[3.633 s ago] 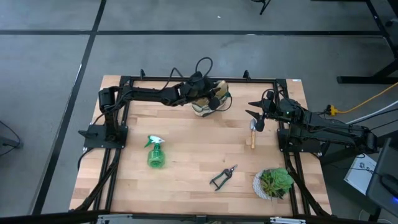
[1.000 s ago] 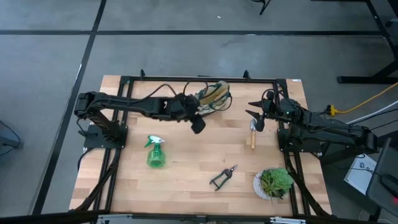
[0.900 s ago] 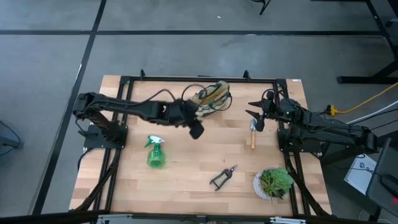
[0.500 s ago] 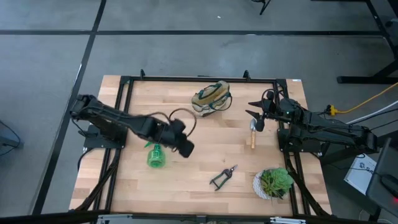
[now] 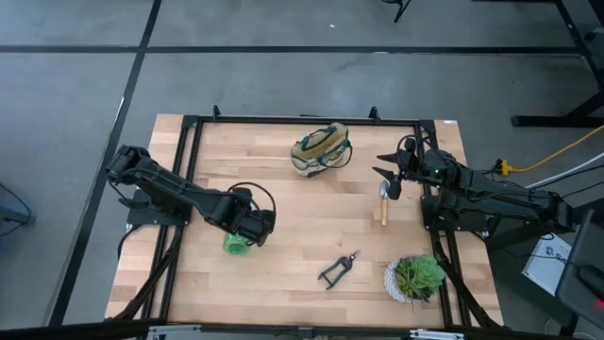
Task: Pick & Place Garden tools in Gardening bag
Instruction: Put the green spray bottle into the green gardening bag
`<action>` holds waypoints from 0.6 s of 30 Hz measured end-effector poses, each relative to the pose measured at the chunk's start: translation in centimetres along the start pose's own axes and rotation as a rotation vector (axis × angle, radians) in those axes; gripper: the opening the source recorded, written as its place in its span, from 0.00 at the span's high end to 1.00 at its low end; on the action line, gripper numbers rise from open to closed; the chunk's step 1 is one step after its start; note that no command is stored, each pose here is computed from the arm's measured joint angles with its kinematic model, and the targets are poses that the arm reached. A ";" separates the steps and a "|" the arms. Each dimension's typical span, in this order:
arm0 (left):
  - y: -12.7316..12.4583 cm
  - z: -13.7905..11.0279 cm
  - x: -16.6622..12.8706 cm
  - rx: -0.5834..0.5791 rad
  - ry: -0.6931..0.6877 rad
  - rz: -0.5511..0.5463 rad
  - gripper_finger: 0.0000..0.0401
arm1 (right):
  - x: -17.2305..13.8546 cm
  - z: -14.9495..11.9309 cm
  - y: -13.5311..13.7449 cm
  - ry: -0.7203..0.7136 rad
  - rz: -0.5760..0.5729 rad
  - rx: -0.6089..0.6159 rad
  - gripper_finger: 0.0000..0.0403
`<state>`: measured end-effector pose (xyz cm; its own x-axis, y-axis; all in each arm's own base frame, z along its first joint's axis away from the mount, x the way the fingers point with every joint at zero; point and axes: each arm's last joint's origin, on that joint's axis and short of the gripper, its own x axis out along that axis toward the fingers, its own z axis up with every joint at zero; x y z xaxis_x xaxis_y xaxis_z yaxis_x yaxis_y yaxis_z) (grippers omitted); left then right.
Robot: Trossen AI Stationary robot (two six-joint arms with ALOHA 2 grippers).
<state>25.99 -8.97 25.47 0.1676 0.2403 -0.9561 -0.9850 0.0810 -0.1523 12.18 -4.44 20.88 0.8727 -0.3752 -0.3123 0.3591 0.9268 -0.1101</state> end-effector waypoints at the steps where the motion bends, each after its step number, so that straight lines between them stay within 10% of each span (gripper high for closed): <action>1: 0.2 0.0 0.4 -0.010 0.005 0.019 0.59 | 0.0 0.0 0.0 0.001 0.000 0.000 0.54; 18: 2.4 1.4 6.7 -0.040 0.189 0.148 0.59 | 0.0 0.0 0.0 0.000 0.000 0.000 0.54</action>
<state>24.84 -5.79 19.09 0.0147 0.0608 -0.9980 -0.9997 0.0192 -0.0136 12.18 -4.44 20.88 0.8727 -0.3752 -0.3123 0.3591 0.9268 -0.1101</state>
